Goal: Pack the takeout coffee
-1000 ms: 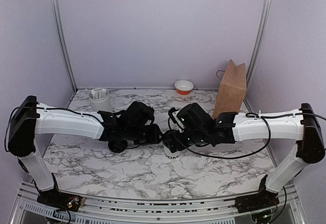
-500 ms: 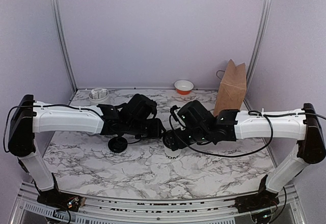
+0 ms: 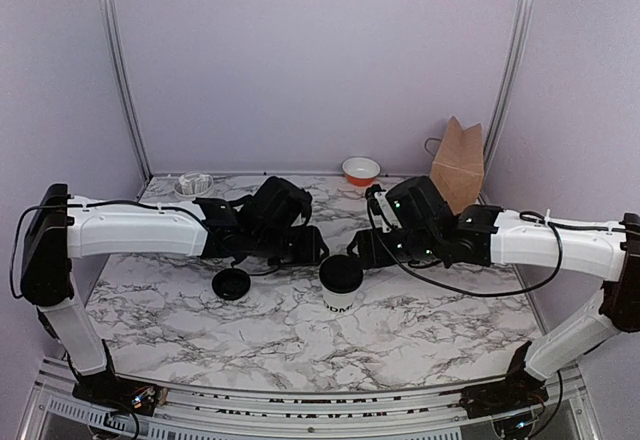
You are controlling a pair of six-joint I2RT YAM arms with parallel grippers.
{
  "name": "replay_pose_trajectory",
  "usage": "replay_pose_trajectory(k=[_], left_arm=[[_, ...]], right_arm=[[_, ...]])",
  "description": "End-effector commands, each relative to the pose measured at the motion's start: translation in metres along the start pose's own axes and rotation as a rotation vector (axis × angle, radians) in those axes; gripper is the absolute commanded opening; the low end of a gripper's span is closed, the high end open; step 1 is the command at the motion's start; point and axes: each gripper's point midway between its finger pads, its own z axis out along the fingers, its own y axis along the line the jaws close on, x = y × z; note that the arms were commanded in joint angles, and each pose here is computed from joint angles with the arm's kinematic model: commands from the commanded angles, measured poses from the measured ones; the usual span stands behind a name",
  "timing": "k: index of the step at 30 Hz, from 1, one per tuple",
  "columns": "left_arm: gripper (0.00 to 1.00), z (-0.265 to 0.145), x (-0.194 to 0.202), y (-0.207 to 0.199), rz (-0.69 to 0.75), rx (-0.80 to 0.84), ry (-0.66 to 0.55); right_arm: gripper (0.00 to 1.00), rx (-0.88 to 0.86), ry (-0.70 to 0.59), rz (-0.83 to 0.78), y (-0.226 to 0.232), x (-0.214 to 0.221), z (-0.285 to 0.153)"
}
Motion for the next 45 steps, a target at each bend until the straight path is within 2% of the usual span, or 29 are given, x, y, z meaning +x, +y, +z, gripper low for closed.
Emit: replay_pose_trajectory(k=[1, 13, 27, 34, 40, 45], left_arm=[[0.36, 0.01, 0.0, 0.003, 0.027, -0.016, 0.025], [0.35, 0.016, -0.006, -0.002, 0.049, -0.005, 0.022], [0.35, 0.006, -0.003, 0.012, 0.044, -0.045, 0.002], [0.35, -0.006, -0.004, 0.023, 0.023, -0.066, -0.019], [0.35, -0.011, -0.006, 0.027, 0.011, -0.069, -0.028], [0.34, -0.007, -0.003, 0.026, 0.011, -0.062, -0.012]], right_arm=[[0.65, -0.073, 0.032, 0.033, 0.008, 0.009, 0.004], [0.42, -0.076, 0.103, 0.042, 0.007, 0.031, 0.018], [0.26, -0.017, 0.153, -0.081, 0.004, 0.031, 0.034], [0.26, -0.027, 0.122, -0.192, 0.011, 0.017, 0.04], [0.4, -0.017, 0.101, -0.225, 0.015, 0.005, 0.036], [0.41, 0.013, 0.107, -0.171, 0.009, 0.005, 0.028]])
